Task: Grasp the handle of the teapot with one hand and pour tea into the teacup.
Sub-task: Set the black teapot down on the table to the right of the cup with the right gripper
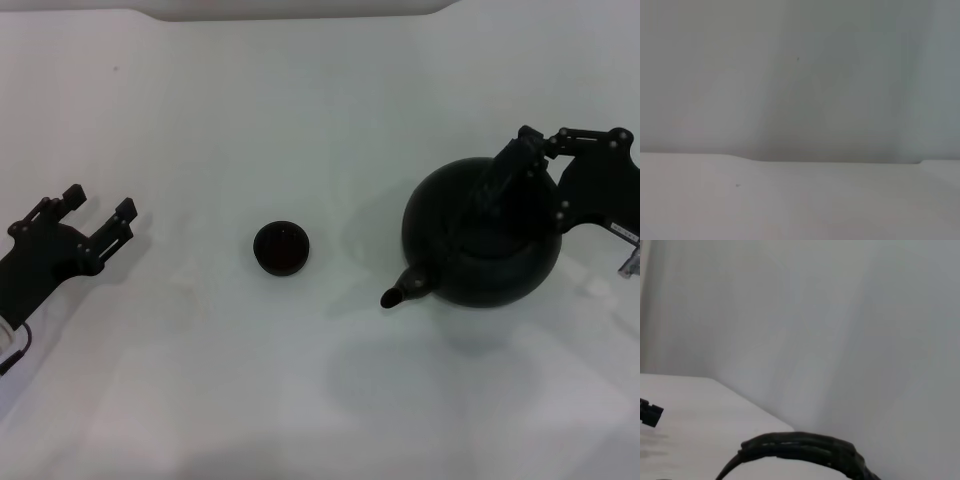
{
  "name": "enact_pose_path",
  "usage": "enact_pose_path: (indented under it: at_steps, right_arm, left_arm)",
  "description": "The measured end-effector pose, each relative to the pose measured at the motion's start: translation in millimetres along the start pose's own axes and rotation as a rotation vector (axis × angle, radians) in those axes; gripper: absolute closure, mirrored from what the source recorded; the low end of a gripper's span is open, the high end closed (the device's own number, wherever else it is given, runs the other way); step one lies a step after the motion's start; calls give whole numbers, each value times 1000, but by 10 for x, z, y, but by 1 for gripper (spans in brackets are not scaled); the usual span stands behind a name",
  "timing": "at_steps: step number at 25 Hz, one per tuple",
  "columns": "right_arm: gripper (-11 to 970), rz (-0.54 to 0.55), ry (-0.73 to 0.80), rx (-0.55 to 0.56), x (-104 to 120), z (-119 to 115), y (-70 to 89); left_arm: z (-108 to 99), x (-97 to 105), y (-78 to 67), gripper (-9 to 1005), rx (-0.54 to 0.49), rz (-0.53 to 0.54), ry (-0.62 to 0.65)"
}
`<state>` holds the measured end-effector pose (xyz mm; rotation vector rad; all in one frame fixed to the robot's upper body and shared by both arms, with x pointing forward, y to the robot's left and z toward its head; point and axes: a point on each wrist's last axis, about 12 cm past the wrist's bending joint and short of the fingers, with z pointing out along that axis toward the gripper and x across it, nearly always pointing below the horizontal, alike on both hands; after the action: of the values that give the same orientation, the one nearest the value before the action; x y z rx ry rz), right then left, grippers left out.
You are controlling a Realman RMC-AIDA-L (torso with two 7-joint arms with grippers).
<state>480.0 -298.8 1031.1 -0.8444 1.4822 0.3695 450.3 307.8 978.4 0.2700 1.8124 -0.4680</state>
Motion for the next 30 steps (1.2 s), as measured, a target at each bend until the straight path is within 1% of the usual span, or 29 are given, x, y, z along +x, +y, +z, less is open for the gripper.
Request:
enact_pose_path:
  at_steps: [23,26,30]
  right_arm:
    - [852,-6,-3,-3,-13,47,-11]
    - [848,-3,0,-2,-9,48,-13]
    - [818,3,20,10,12,57,-30]
  left_arm:
    - [-31,20,0,256,-5,-4,3]
    - [-27,17,0,256,-5,-4,2]
    - [-15,12,-7,257,-2,-4,0]
